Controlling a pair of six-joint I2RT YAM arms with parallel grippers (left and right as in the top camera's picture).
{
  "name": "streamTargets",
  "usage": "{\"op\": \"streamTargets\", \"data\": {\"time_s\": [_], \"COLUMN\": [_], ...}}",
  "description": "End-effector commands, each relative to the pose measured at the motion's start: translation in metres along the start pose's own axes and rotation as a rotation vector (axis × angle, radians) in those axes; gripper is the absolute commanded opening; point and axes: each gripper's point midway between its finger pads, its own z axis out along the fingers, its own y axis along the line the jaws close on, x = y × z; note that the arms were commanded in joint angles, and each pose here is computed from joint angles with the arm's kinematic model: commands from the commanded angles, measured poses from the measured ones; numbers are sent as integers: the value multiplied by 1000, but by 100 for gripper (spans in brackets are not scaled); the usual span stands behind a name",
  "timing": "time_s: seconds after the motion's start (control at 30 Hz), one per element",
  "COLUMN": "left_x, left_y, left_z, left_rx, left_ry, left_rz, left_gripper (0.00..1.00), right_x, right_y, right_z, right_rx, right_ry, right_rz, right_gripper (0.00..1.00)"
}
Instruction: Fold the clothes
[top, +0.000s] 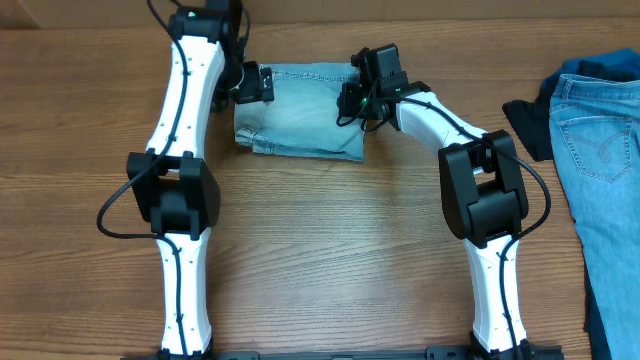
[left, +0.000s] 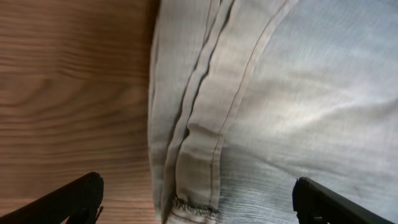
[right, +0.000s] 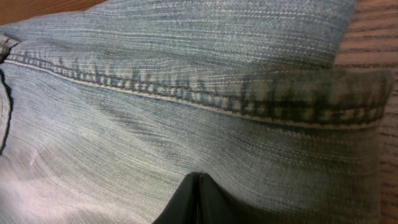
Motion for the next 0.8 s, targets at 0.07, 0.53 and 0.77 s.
{"op": "streamTargets", "data": {"time_s": [0.07,0.53,0.77], "left_x": [34,48,47], "left_y": [-22,-4,-19], "left_z": [40,93,95], "left_rx": [308,240,290], "left_ry": [165,194,183], "left_rz": [145,104,114], "left_gripper": [100,100,100], "right_x": [6,5,4], "right_y": [-20,-16,-14], "right_z": [9,9,9], "right_rx": [31,10,-3], "right_ry": [19,18,15], "right_rz": [30,27,25], "right_gripper": [4,4,4]}}
